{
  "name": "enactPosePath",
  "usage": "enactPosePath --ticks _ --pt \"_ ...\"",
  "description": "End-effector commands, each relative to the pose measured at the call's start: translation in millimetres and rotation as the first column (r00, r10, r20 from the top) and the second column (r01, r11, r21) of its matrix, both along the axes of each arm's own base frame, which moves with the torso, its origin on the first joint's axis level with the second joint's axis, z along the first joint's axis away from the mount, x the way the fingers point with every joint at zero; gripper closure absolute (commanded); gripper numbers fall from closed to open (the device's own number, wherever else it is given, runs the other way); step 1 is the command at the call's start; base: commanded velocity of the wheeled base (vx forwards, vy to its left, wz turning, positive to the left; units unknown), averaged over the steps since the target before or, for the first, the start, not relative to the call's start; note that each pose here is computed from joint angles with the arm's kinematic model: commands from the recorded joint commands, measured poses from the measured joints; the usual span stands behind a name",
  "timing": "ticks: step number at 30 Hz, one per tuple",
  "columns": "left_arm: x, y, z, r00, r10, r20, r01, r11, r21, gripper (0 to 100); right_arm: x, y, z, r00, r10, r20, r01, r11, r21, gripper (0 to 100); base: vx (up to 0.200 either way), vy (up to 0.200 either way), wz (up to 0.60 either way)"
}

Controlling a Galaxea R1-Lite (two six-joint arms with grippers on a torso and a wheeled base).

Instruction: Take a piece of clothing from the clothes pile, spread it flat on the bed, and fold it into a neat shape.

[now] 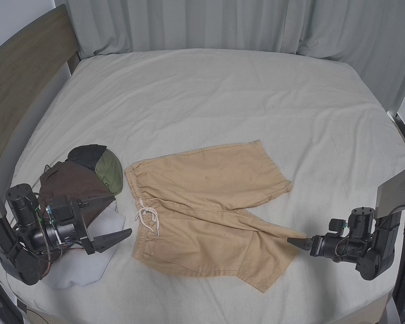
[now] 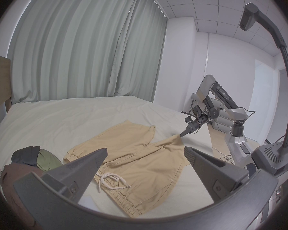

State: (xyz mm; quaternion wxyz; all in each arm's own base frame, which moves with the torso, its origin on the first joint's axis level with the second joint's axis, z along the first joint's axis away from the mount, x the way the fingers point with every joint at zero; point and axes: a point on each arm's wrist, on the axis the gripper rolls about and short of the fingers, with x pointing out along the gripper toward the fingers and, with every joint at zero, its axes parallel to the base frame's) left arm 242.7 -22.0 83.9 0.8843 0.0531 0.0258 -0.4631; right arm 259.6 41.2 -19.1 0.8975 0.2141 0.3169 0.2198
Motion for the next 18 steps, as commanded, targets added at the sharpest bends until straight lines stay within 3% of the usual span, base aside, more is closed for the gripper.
enactPosePath --ticks 1,9,18 --pt "0 0 0 1.000 0.000 -0.001 0.000 1.000 0.000 0 3 5 -9 1.000 0.012 -0.028 -0.011 1.000 0.008 0 0.000 0.000 0.00" --pt "1 0 -1 1.000 0.001 -0.003 -0.001 1.000 -0.001 0 14 16 -4 0.999 -0.014 -0.041 0.019 0.994 0.111 0 0.000 0.000 0.00" --pt "1 0 -2 1.000 0.000 -0.009 0.000 1.000 -0.001 0 20 14 12 0.999 -0.030 0.021 0.027 0.991 0.129 0 0.000 0.000 0.00"
